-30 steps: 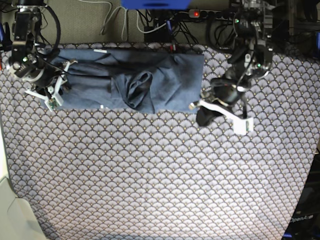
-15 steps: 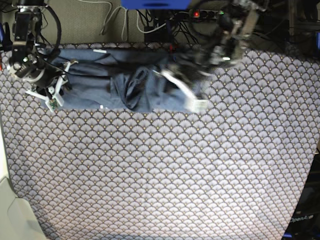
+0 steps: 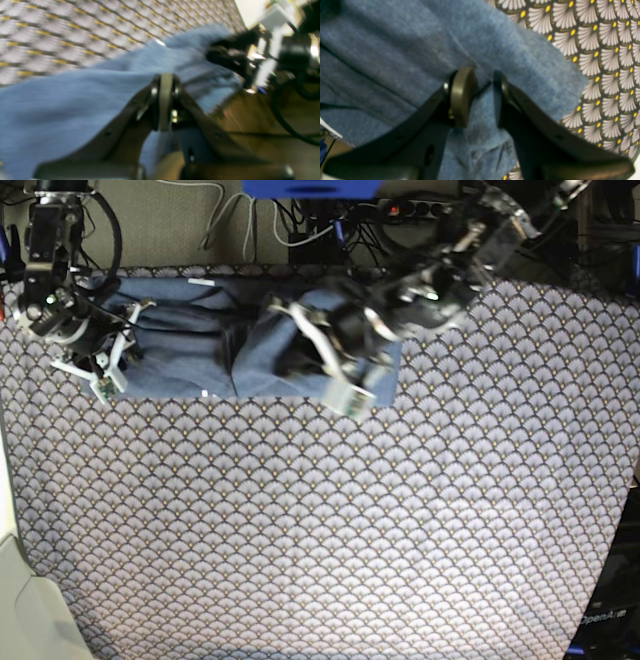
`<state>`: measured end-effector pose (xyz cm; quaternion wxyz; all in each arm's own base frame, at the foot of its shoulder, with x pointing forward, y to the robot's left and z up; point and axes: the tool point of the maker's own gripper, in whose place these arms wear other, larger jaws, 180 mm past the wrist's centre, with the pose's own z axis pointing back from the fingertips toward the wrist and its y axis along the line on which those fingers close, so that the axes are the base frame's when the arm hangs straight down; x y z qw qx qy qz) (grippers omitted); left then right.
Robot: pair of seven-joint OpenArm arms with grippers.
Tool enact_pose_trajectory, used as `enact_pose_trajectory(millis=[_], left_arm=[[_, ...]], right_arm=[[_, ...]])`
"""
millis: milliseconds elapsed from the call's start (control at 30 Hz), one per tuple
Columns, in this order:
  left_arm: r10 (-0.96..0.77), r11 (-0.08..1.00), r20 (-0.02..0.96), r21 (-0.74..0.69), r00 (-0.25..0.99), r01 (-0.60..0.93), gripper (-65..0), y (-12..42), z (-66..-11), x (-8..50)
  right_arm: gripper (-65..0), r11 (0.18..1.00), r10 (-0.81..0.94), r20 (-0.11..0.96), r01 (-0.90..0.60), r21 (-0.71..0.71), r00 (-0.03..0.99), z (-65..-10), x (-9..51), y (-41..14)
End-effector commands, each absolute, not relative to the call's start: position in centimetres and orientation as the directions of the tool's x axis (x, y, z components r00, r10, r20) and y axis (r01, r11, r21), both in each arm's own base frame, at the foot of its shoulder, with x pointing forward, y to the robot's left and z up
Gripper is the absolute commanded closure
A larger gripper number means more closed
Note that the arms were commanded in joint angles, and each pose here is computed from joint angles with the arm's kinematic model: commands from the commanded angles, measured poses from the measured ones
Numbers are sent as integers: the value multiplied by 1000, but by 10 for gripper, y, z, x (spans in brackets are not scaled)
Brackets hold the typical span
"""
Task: Fold the T-shirt properly
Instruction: 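Press the folded end flat with the left gripper and withdraw, then reposition the right gripper onto the strip's other end and grasp it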
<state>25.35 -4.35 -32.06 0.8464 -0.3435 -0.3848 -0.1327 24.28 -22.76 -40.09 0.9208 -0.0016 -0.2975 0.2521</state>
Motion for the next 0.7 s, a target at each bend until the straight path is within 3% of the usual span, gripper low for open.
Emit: enact_pose_trajectory(millis=[0, 100, 233, 467, 667], left_arm=[[75, 754, 764, -464, 641, 465, -3, -27, -313, 266], [149, 850, 728, -440, 669, 290, -3, 34, -340, 282], [203, 897, 663, -421, 720, 135, -3, 86, -365, 277], [215, 919, 581, -393, 785, 39, -4, 111, -404, 271], [242, 914, 540, -405, 806, -4, -4, 109, -422, 273]], right_arm=[[-180, 870, 470, 574, -461, -173, 671, -390, 251, -230], [-180, 868, 475, 576, -463, -180, 666, -388, 252, -231], [-180, 867, 477, 576, -464, -183, 663, -387, 252, -231], [-185, 857, 498, 586, -467, -220, 639, -372, 255, -230], [-186, 815, 579, 486, -481, -323, 655, -350, 253, -249]])
